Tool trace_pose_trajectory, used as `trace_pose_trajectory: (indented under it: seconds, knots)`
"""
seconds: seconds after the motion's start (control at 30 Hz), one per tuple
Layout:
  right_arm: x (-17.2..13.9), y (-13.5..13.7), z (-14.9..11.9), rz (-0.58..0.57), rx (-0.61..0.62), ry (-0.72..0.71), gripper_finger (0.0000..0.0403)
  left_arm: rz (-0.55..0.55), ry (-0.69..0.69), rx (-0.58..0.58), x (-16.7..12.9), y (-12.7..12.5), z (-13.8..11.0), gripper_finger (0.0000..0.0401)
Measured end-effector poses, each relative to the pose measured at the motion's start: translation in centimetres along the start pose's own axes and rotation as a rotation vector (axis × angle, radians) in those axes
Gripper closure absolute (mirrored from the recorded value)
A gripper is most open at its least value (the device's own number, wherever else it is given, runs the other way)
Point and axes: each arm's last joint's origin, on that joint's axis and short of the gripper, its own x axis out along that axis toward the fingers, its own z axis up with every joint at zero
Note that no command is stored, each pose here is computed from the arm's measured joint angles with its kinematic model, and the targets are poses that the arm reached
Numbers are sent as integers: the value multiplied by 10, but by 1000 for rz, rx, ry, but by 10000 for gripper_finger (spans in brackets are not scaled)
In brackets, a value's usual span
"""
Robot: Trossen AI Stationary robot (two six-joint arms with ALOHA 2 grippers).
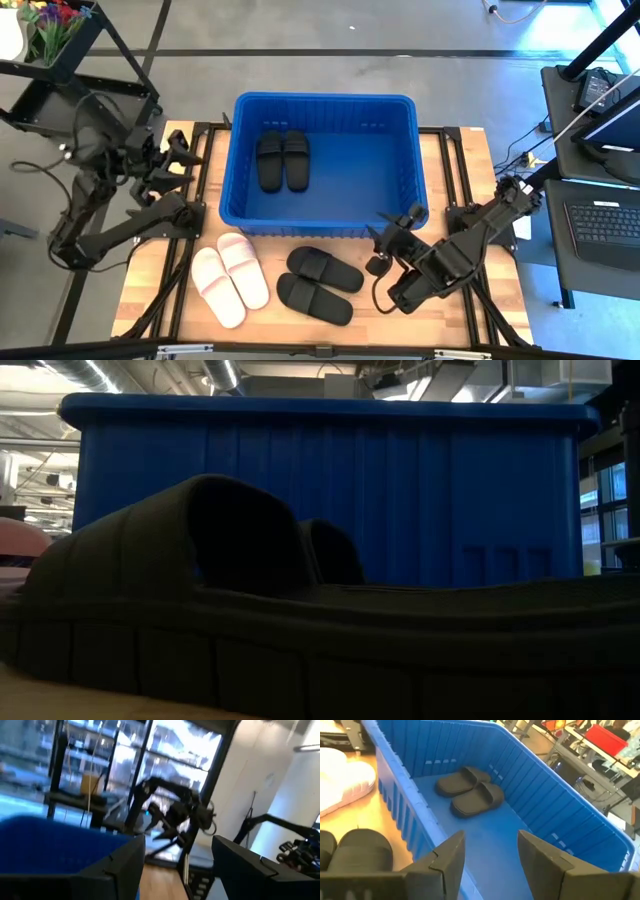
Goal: Pick and place slides into bin
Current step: Put the pink slide into the blue bin
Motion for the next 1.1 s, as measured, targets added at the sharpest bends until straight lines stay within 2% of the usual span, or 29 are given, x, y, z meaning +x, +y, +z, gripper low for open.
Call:
trace_pose_trajectory:
  seconds: [0.2,0.27,0.33,0.4,0.47,0.53,0.6,0.67,0.77,0.97,1.1]
  knots:
    - [11,-1,6,-17,37,3,221,-2,31,15,7,1,15,177]
    - [16,1,10,-13,32,-5,221,66,13,20,11,7,19,177]
    - [23,5,18,4,18,-22,221,180,-16,54,15,16,21,177]
    - [30,9,27,48,-9,-33,221,284,-25,67,21,28,23,177]
    - [36,14,37,119,-37,-39,221,323,1,36,31,41,23,177]
    - [41,17,46,190,-52,-52,221,275,60,-7,43,53,21,177]
    - [44,19,51,239,-65,-63,221,173,136,-58,56,61,17,177]
    - [46,19,52,255,-80,-64,221,89,204,-94,72,68,11,177]
    - [46,19,52,259,-89,-58,221,1,281,-76,98,70,0,177]
    - [46,19,51,259,-95,-53,221,-222,310,65,144,40,-18,177]
    - [47,17,47,246,-109,-23,221,-256,347,110,160,9,-26,177]
